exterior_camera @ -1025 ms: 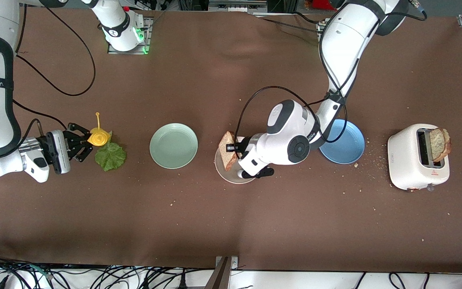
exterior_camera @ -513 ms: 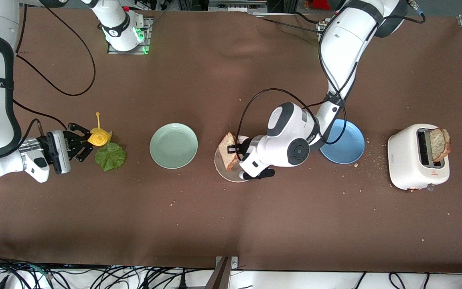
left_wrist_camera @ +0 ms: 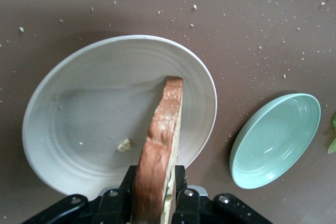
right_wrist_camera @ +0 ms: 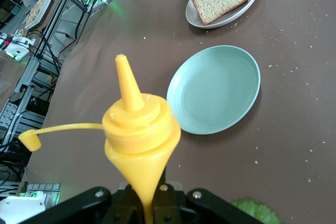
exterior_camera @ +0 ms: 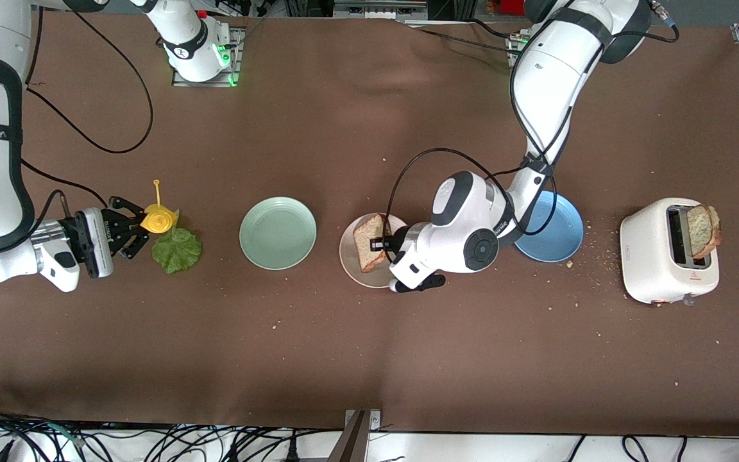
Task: Make sandwich in beige plate with both arms
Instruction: 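Lower the bread onto the beige plate and open the left gripper, then withdraw the left gripper while the right gripper carries the mustard over the bread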
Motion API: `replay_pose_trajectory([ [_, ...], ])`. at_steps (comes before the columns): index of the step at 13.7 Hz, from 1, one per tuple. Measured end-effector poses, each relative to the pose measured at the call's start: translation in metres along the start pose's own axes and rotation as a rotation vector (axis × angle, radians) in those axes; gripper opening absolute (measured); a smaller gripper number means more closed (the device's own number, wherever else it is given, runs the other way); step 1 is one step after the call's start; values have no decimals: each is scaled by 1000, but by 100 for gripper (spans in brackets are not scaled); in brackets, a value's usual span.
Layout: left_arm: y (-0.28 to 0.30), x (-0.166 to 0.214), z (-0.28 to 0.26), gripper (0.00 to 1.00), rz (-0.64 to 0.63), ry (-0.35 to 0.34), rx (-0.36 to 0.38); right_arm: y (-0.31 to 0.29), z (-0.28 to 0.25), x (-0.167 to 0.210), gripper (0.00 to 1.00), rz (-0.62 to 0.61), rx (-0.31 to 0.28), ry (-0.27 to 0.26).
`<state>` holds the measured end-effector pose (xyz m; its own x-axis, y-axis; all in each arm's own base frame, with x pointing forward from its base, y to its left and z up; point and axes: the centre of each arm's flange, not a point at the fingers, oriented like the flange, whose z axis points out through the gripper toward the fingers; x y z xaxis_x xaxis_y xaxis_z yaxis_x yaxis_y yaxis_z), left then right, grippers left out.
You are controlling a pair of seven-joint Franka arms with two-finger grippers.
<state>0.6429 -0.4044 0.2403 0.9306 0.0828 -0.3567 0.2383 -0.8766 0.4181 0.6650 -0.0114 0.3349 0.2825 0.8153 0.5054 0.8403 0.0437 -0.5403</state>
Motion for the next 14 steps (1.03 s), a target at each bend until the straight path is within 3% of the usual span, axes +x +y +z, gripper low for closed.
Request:
replay_pose_trajectory([
  [5, -19, 16, -12, 51, -14, 30, 15, 0, 4, 13, 4, 9, 0, -12],
  [10, -63, 46, -42, 99, -33, 100, 93, 3, 14, 50, 4, 4, -28, -53],
  [12, -92, 64, -74, 100, -59, 133, 112, 6, 19, 69, 3, -21, -67, -89],
  [14, -115, 72, -113, 100, -80, 161, 152, 8, 37, 103, 3, -18, -105, -173],
])
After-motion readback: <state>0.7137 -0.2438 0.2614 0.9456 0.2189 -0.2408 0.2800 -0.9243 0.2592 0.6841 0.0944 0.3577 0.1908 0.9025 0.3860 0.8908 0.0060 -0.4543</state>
